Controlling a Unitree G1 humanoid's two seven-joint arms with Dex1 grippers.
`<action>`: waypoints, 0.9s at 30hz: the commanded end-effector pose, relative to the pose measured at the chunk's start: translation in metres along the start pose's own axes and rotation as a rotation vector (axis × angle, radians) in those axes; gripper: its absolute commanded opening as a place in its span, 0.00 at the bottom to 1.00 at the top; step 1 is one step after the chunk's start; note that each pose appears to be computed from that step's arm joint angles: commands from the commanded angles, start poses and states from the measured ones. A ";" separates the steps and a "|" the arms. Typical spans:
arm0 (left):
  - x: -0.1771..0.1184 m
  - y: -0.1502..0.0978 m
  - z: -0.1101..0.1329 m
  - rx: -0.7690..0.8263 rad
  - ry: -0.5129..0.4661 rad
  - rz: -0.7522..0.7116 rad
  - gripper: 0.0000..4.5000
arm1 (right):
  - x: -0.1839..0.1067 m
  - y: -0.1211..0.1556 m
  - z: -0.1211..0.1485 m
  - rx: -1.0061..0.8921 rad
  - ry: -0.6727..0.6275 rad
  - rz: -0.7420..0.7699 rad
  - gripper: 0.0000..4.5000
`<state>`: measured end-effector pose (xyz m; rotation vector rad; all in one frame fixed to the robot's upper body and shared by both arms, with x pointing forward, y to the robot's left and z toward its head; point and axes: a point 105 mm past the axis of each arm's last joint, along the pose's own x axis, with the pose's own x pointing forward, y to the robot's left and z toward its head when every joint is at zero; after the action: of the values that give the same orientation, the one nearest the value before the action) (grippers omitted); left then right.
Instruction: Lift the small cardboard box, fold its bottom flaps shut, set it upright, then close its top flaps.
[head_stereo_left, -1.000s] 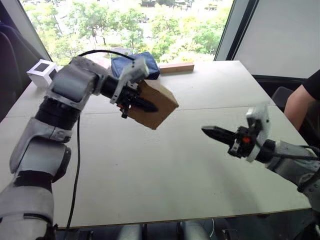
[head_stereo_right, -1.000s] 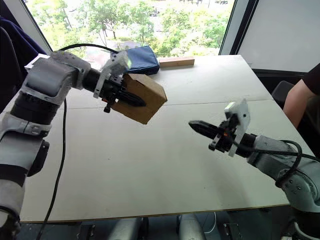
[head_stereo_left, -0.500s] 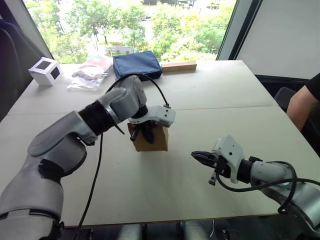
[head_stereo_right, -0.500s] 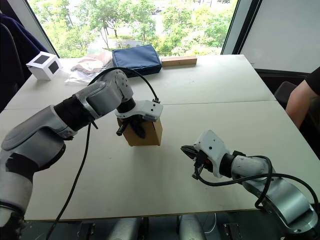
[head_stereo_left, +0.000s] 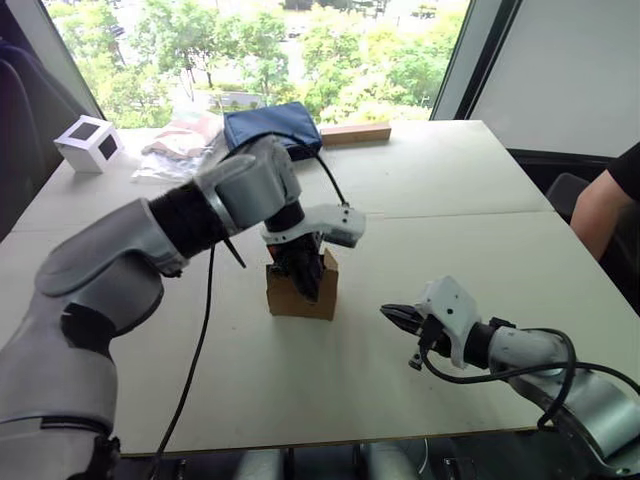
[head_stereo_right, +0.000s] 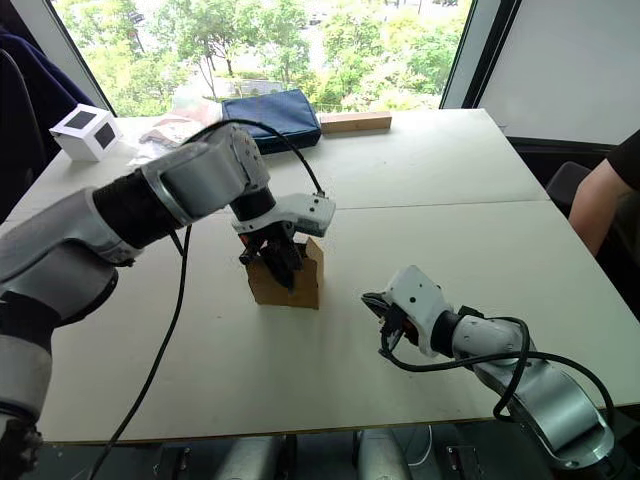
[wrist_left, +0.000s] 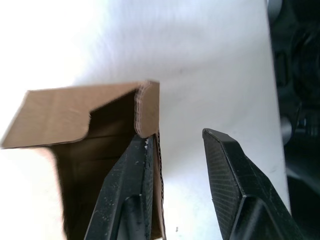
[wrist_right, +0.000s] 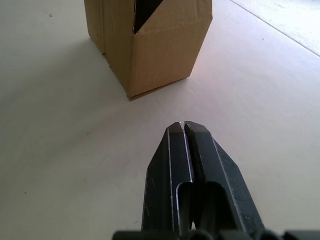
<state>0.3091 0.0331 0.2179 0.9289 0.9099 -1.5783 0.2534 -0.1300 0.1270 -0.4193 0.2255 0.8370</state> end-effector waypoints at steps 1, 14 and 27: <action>-0.048 0.000 0.027 -0.046 -0.219 0.055 0.36 | 0.002 -0.001 0.019 0.004 -0.104 0.032 0.00; -0.095 0.032 -0.089 -0.463 -0.864 0.613 0.01 | 0.010 -0.030 0.019 0.093 -0.161 -0.006 0.00; 0.036 0.011 -0.162 -0.622 -0.779 0.784 0.01 | 0.055 -0.027 -0.001 0.051 -0.083 0.056 0.00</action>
<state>0.3341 0.1711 0.1093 0.0579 0.4051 -0.7456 0.3070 -0.1126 0.1091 -0.3083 0.2180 0.8917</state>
